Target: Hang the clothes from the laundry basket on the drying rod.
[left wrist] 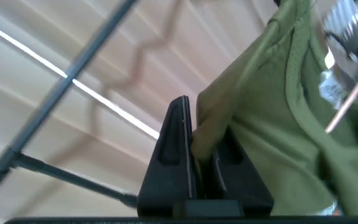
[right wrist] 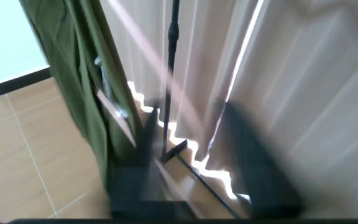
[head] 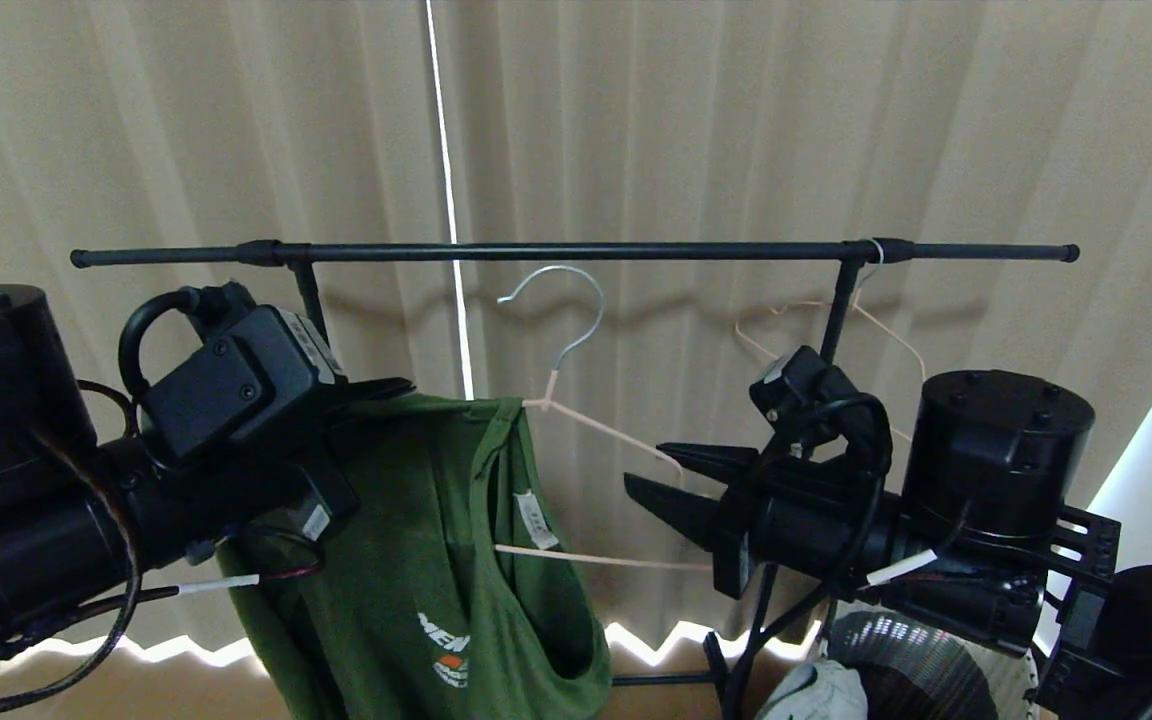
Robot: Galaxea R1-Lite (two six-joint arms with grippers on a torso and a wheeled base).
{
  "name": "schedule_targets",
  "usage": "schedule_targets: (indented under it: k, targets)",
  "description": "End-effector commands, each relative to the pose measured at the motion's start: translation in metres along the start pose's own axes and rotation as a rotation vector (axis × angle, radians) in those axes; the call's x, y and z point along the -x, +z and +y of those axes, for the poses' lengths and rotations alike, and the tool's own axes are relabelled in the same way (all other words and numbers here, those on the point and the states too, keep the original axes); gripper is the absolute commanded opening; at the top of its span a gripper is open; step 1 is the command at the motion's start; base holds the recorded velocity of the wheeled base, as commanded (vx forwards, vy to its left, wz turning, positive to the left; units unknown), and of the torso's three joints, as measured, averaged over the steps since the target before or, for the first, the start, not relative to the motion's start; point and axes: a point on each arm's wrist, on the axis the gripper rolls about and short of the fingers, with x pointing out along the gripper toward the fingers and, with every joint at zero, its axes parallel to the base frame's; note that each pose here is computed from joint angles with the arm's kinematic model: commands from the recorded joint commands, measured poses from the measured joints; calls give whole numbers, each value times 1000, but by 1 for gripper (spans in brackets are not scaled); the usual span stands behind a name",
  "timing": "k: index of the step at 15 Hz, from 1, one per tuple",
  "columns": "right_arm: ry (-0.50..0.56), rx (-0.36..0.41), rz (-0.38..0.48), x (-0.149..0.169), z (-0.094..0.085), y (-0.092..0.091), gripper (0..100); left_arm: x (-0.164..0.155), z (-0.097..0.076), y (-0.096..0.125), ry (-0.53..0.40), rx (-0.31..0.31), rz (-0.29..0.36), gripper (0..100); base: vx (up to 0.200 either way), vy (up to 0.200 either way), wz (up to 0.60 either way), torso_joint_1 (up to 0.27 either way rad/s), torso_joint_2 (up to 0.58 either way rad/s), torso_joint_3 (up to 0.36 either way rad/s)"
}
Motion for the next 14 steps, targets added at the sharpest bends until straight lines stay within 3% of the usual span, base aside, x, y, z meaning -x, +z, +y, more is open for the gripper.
schedule_targets:
  k: [1, 5, 7, 10, 14]
  targets:
    - [-1, 0, -2, 0, 0, 0, 100, 0, -2, -3, 2, 3, 7, 0, 0, 0, 0, 0, 0, 0]
    - [-29, 2, -40, 17, -5, 10, 100, 0, 4, -8, 112, 15, 97, 0, 0, 0, 0, 0, 0, 0]
    - [-39, -7, 2, 29, -6, -3, 100, 2, 6, -7, 169, 29, 127, 0, 0, 0, 0, 0, 0, 0]
    - [-37, -22, 67, 36, -4, -22, 100, 1, 12, -2, 264, 55, 117, 0, 0, 0, 0, 0, 0, 0]
    - [-18, -36, 135, 29, 0, -38, 100, -2, 13, 5, 288, 114, 47, 0, 0, 0, 0, 0, 0, 0]
